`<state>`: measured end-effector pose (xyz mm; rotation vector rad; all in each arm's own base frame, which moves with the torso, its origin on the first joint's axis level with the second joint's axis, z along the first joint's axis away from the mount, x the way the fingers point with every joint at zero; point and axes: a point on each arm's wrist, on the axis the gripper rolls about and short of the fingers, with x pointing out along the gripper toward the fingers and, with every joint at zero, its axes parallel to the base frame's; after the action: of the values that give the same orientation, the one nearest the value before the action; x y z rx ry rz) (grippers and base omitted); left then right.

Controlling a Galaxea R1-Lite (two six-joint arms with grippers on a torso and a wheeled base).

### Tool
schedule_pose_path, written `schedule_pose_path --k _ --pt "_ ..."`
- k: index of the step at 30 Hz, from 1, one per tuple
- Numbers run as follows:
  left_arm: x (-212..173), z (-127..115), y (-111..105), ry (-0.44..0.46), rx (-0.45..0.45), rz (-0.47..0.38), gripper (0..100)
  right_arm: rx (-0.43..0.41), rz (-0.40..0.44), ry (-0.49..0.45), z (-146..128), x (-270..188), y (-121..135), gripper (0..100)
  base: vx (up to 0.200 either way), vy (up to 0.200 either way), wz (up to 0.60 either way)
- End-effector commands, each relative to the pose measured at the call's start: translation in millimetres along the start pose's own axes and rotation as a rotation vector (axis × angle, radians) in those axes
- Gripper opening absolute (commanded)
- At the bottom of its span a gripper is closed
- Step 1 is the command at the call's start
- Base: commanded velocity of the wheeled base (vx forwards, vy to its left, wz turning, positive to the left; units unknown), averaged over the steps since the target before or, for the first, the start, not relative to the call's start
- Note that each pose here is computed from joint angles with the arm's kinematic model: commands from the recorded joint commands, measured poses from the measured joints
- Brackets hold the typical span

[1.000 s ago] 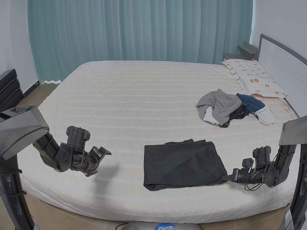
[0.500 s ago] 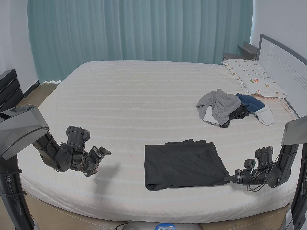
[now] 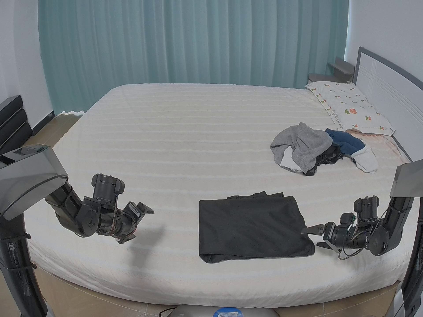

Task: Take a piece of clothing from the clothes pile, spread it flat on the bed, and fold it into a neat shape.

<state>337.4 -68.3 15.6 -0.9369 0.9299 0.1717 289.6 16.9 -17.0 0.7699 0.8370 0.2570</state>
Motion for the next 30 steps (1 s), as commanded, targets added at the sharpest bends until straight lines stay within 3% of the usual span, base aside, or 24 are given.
schedule_pose_path --k 1,4,9,21,30 --pt "0.4 -0.1 -0.1 -0.001 -0.001 0.001 100 0.046 0.005 -0.026 2.5 4.5 -7.6 100 0.000 0.000 0.00" --pt "0.4 -0.1 -0.1 -0.001 -0.001 0.001 100 0.102 0.038 -0.059 2.7 3.8 -6.3 100 -0.200 0.000 0.00" --pt "0.5 -0.5 -0.3 0.000 0.001 0.000 100 0.100 0.056 -0.079 -2.5 6.3 -8.8 100 -0.200 0.000 0.00" --pt "-0.9 4.0 -7.5 -0.012 -0.005 -0.028 100 0.074 0.082 -0.110 -11.2 6.4 -14.7 100 0.000 0.000 0.00" --pt "3.0 -7.5 -21.6 0.009 0.007 -0.052 100 0.076 0.082 -0.112 -10.8 6.2 -14.9 100 0.000 -0.200 0.00"
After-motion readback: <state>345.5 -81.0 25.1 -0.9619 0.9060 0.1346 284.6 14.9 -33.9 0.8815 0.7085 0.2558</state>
